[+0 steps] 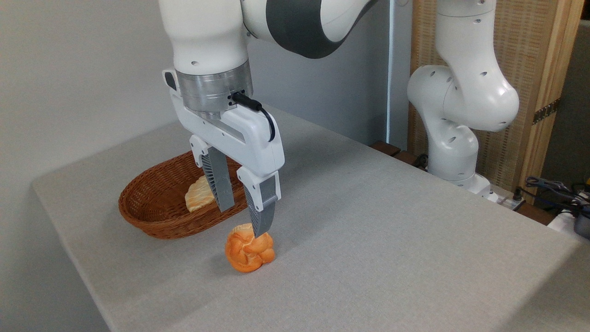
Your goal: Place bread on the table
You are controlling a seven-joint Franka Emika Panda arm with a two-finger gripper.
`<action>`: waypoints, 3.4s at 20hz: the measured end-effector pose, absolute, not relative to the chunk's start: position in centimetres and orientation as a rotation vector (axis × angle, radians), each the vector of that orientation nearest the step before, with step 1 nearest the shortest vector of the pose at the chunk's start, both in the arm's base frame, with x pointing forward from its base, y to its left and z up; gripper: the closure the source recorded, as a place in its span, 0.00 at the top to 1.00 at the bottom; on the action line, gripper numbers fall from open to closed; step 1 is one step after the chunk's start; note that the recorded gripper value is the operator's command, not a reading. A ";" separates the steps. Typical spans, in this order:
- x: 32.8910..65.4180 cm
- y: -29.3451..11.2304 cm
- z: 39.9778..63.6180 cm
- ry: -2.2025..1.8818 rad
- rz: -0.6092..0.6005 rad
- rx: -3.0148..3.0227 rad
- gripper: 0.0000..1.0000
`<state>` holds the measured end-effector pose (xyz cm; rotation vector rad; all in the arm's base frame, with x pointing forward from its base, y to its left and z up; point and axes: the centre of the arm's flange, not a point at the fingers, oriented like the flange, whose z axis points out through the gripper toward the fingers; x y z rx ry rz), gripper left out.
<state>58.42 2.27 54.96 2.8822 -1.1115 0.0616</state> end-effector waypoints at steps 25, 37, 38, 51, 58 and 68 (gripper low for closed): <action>58.4 1.6 55.0 -1.137 0.056 2.881 1.00; 58.2 1.7 55.6 -1.136 0.070 2.885 1.00; 58.2 1.6 55.6 -1.137 0.069 2.884 1.00; 58.3 1.4 55.2 -1.126 0.071 2.865 1.00; 58.2 -2.9 55.3 -1.167 0.102 2.780 1.00; 54.9 -19.8 54.8 -1.187 0.037 2.721 1.00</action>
